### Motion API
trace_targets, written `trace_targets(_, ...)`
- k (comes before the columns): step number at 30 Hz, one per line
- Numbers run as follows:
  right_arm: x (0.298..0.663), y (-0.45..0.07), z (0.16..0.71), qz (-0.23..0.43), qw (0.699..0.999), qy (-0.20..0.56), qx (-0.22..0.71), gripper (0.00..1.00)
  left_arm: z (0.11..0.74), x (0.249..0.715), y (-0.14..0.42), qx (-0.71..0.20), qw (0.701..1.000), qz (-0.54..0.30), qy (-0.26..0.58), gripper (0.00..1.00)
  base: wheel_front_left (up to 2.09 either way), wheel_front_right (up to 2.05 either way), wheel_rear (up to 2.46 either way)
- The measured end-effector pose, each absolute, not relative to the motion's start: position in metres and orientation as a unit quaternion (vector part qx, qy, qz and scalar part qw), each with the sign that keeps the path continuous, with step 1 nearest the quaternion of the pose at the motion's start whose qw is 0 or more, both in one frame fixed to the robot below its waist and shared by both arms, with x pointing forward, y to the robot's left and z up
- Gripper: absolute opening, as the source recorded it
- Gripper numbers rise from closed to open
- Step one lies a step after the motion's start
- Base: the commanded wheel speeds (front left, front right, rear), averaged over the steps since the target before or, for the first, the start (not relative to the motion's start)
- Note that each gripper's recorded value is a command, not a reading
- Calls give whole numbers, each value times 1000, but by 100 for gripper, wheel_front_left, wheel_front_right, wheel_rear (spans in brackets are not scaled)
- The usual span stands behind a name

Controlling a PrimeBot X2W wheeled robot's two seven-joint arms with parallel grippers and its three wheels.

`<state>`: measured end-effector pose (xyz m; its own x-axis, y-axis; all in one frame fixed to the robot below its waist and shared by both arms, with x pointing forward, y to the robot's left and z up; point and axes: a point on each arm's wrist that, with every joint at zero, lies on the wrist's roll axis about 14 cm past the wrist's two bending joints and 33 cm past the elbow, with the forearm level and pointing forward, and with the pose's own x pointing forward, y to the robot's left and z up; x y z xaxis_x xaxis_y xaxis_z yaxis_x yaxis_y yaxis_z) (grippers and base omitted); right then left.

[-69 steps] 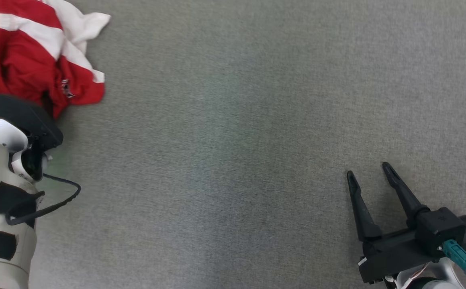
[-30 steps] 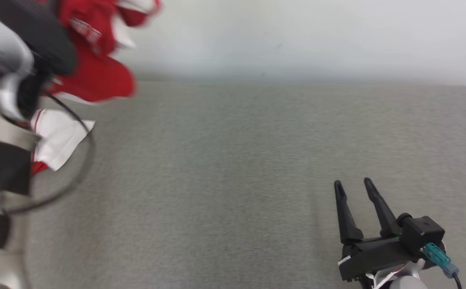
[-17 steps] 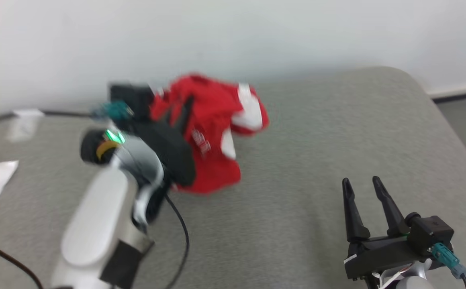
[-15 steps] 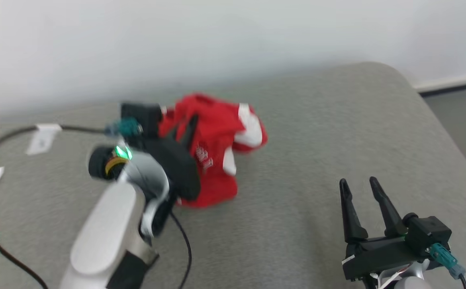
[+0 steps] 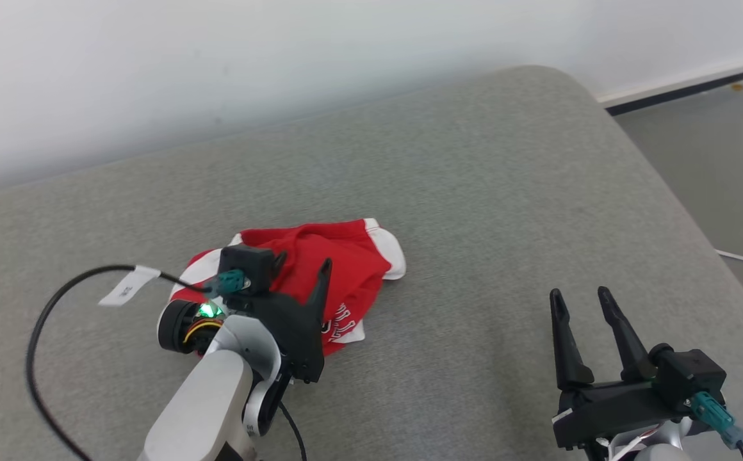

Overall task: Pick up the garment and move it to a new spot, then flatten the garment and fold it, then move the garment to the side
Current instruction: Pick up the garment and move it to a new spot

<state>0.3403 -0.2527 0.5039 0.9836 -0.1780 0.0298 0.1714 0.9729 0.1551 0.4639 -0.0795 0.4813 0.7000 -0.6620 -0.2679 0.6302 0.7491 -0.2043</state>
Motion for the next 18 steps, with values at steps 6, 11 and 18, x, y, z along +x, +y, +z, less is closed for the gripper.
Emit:
trace_targets(6, 348, -246, 505, -76, 994, -28, 78, 100, 506, 465, -50, -82, 940, -321, 84, 100, 0, 0, 0)
trace_targets(11, 356, -235, 514, -58, 993, -50, 89, 100, 523, 456, 6, -86, 961, -263, 13, 100, 0, 0, 0)
trace_targets(18, 367, -205, 519, -11, 994, -60, 92, 100, 527, 426, 98, -106, 982, -153, -37, 100, 0, 0, 0)
